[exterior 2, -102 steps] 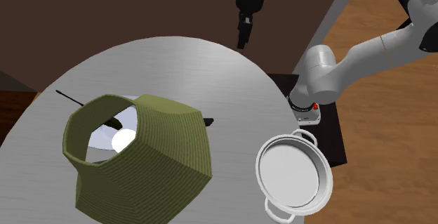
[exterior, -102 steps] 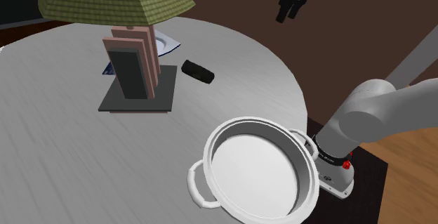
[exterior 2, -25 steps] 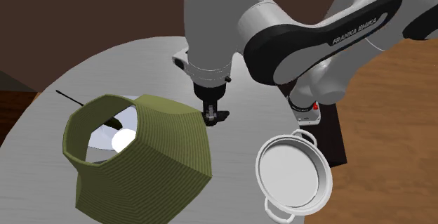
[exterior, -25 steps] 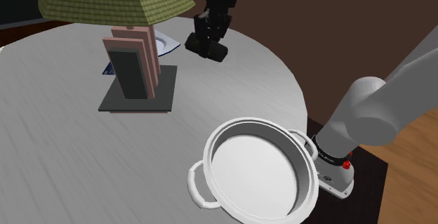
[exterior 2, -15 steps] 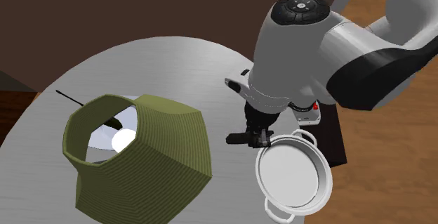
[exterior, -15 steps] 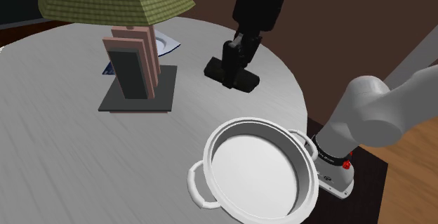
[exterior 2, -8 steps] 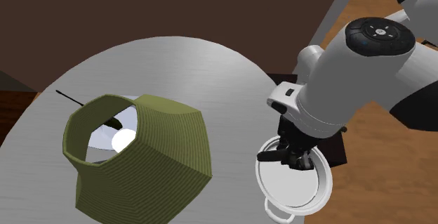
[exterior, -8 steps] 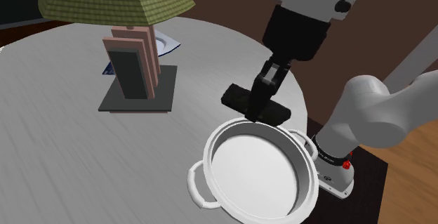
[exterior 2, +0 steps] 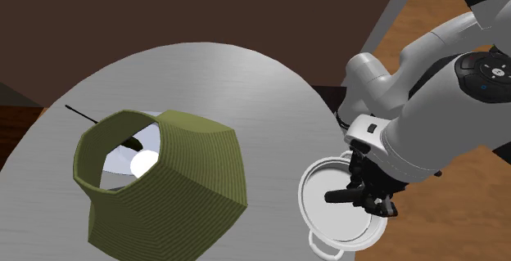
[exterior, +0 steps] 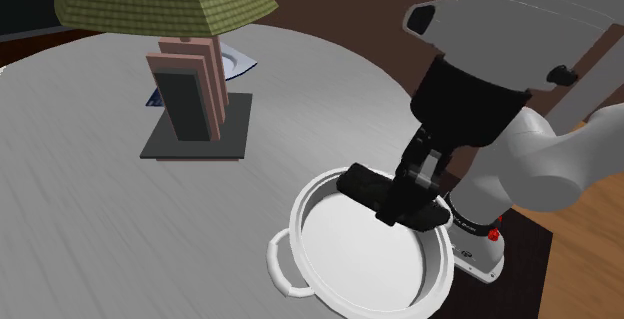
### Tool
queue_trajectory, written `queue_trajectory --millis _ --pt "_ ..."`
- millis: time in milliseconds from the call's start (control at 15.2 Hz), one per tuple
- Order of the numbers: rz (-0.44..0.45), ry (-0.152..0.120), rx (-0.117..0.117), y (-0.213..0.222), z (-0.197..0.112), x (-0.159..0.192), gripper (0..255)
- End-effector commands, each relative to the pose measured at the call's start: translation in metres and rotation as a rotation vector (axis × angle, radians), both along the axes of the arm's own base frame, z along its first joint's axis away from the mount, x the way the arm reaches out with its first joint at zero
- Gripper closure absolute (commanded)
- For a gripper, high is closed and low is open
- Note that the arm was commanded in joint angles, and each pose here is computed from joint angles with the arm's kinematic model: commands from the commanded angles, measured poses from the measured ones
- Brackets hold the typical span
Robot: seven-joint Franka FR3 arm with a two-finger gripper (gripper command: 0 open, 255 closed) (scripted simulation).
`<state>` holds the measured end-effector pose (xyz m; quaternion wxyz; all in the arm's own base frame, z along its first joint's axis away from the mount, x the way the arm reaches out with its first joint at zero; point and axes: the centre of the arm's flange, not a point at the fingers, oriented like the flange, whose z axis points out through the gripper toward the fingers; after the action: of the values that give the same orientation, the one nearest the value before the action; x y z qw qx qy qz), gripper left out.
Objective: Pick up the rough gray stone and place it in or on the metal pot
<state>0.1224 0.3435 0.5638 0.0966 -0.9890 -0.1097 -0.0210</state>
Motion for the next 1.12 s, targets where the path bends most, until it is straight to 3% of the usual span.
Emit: queue_trajectory --millis 0,462,990,1056 --pt "0.0 0.0 0.0 0.001 -0.011 0.0 255" --pt "0.0 0.0 0.0 0.001 -0.051 0.0 255" --pt "0.0 0.0 0.0 0.001 -0.051 0.0 255" --pt "0.0 0.0 0.0 0.001 -0.051 0.0 0"
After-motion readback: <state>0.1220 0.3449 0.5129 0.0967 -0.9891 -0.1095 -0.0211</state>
